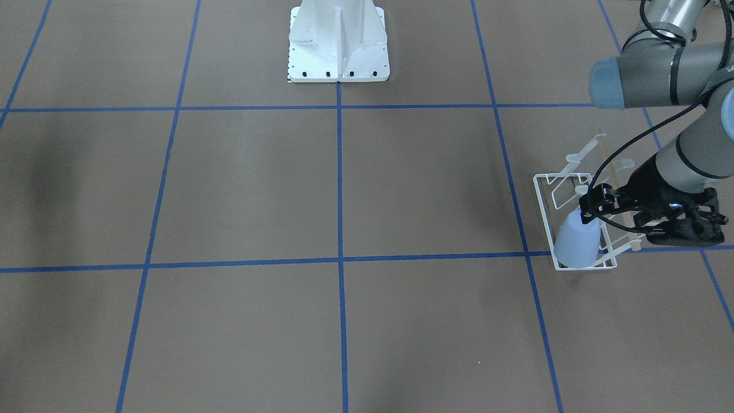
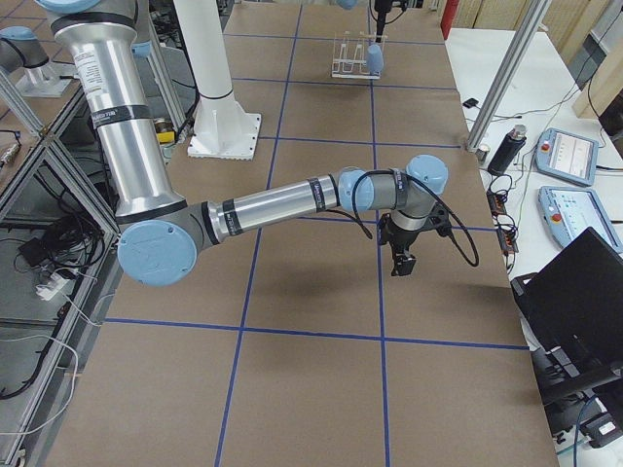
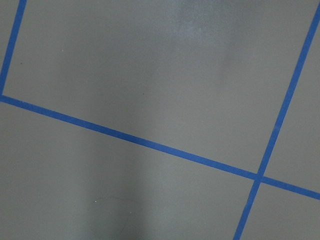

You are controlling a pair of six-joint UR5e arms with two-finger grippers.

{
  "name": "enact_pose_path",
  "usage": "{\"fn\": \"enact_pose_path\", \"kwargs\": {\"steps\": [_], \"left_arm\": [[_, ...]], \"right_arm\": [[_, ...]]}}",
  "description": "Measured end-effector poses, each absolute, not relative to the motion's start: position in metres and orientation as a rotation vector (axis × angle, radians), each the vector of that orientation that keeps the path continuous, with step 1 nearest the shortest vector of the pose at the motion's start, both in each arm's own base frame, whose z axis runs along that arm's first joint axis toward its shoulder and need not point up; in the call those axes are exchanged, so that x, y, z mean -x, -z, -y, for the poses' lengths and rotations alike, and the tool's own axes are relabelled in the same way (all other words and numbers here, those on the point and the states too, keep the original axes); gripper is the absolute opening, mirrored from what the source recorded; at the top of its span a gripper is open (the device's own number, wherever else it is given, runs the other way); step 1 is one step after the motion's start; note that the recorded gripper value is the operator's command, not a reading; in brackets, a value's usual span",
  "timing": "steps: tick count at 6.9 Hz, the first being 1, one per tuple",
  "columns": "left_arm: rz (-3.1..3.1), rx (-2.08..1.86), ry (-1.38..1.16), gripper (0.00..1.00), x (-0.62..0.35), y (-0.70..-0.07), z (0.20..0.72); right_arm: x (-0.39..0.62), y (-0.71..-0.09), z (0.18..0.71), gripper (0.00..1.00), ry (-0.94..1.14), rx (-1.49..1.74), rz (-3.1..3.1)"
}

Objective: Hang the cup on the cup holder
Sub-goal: 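Lower the cup onto a rack peg with the left gripper, then open the left gripper and withdraw it away from the rack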

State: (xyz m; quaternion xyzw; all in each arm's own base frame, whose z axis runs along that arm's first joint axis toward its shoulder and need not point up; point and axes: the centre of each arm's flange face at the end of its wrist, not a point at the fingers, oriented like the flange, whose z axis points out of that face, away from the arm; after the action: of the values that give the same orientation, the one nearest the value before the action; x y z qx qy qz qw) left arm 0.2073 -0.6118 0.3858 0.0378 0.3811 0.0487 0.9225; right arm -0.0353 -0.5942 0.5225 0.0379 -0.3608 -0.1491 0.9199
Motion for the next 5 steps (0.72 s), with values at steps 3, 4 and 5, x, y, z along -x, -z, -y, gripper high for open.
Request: {"fn": "enact_pose_path", "kwargs": {"steps": [3, 4, 5], "left_arm": [[-0.784, -0.122, -0.048, 0.99, -0.159, -0.387, 0.611], [-0.767, -0.137, -0.044, 0.99, -0.124, -0.408, 0.611], [-0.754, -0.156, -0.108, 0.99, -0.082, -0.443, 0.603]], "right_arm": [[0.019, -0.539, 0.582, 1.0, 0.296, -0.121, 0.737], [0.011, -0.556, 0.572, 1.0, 0.272, -0.104, 0.736], [-0.002, -0.573, 0.562, 1.0, 0.242, -0.085, 0.735]]}}
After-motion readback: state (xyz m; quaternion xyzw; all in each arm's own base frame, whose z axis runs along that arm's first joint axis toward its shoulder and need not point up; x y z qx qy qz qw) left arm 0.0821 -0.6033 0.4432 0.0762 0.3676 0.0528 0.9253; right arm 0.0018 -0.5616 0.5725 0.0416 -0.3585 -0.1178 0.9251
